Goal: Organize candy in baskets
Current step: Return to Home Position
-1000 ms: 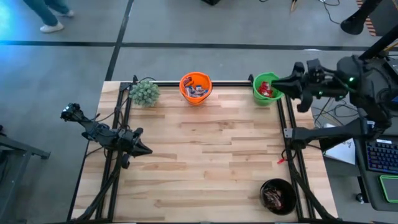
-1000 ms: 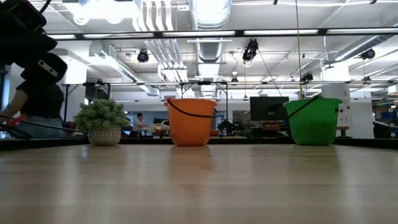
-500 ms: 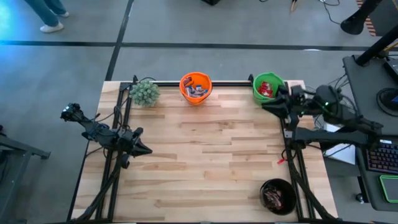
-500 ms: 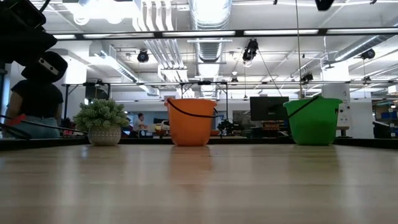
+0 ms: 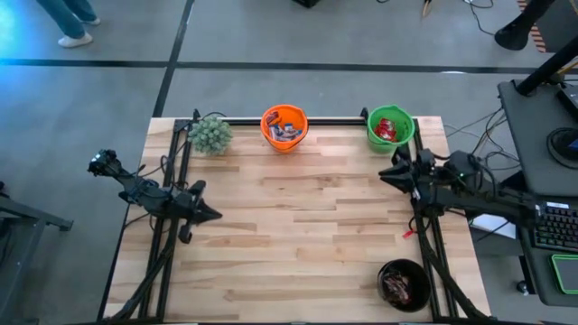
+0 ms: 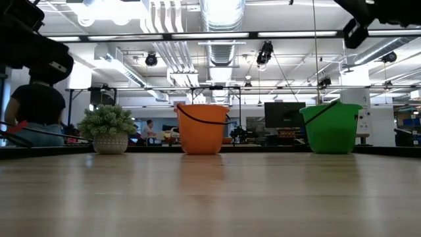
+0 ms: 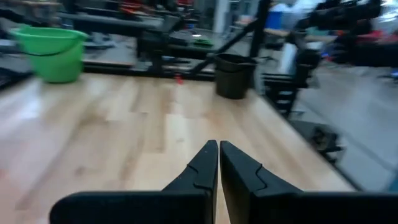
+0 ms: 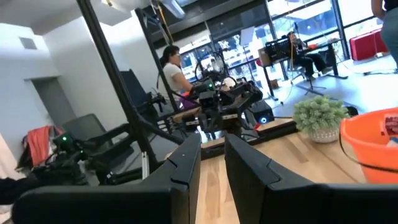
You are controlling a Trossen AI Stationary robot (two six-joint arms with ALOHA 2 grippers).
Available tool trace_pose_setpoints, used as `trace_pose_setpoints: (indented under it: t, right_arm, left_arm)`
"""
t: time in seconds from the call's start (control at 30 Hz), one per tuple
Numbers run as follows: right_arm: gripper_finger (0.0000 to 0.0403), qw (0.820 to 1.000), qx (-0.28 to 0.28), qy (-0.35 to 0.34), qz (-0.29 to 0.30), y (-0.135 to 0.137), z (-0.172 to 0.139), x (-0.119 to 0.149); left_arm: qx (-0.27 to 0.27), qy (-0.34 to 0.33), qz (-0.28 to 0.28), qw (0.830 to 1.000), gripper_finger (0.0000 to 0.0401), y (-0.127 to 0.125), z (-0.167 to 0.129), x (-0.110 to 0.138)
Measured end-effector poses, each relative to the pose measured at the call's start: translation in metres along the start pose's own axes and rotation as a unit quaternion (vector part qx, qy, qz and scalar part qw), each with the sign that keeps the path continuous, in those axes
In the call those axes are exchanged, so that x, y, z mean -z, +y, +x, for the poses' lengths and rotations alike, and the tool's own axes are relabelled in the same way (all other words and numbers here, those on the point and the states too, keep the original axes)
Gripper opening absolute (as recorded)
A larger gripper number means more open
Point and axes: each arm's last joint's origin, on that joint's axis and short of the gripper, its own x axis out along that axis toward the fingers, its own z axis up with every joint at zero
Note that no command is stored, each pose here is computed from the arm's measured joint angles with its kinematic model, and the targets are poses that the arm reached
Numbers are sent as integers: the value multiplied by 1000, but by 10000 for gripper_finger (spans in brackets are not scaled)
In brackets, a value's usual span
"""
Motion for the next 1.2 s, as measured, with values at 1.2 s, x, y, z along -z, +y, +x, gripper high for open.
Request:
trace_pose_setpoints:
  t: [1.2]
  right_arm:
    - [66, 989, 136, 58, -28, -43, -10, 96]
  left_arm:
    - [-57, 8, 25, 998, 0, 4, 0, 3]
